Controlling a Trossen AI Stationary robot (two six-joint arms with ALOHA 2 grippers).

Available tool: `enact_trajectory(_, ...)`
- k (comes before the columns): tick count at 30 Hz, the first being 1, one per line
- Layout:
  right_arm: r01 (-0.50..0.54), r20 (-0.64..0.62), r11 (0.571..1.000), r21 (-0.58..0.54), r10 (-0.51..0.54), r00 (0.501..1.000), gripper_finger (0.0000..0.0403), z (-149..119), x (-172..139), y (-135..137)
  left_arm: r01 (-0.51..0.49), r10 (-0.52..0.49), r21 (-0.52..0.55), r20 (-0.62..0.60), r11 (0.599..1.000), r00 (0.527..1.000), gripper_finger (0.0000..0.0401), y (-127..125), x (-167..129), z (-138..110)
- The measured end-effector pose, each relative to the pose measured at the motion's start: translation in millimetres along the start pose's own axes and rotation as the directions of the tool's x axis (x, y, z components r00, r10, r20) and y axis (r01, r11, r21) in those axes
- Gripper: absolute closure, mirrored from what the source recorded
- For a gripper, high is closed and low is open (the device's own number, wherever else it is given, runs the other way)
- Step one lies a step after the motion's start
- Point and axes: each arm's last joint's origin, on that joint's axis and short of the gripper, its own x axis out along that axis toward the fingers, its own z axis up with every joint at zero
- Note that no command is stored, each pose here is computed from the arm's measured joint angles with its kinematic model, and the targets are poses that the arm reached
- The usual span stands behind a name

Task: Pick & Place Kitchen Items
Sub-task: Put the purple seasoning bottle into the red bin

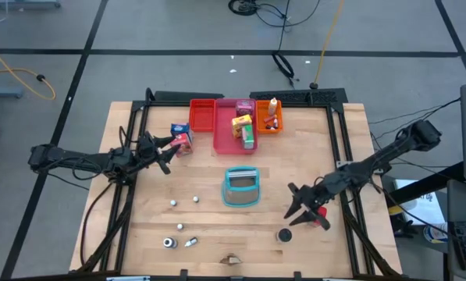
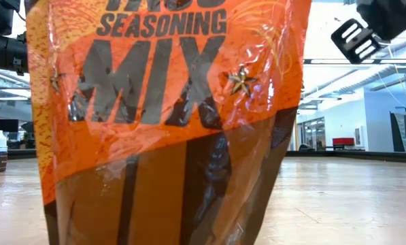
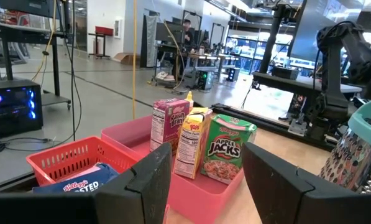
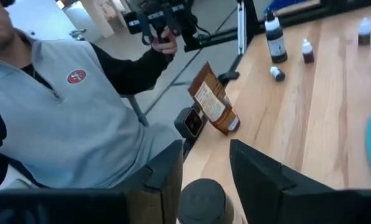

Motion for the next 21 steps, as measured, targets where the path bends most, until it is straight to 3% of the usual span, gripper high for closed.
enact_trajectory(14,-0.034,-0.021,0.999,-0.004,0.034,0.999,0.0173,-4,9,-2,0.000,0.000,0.001,0.000,1.000,1.000,0.0203,0,0,0)
enact_trajectory(21,-0.001,-0.124,0.999,0.041,0.006,0.992,0.0140,-14,8,-5,0.000,0.000,-0.021,0.000,1.000,1.000,0.0203,0,0,0)
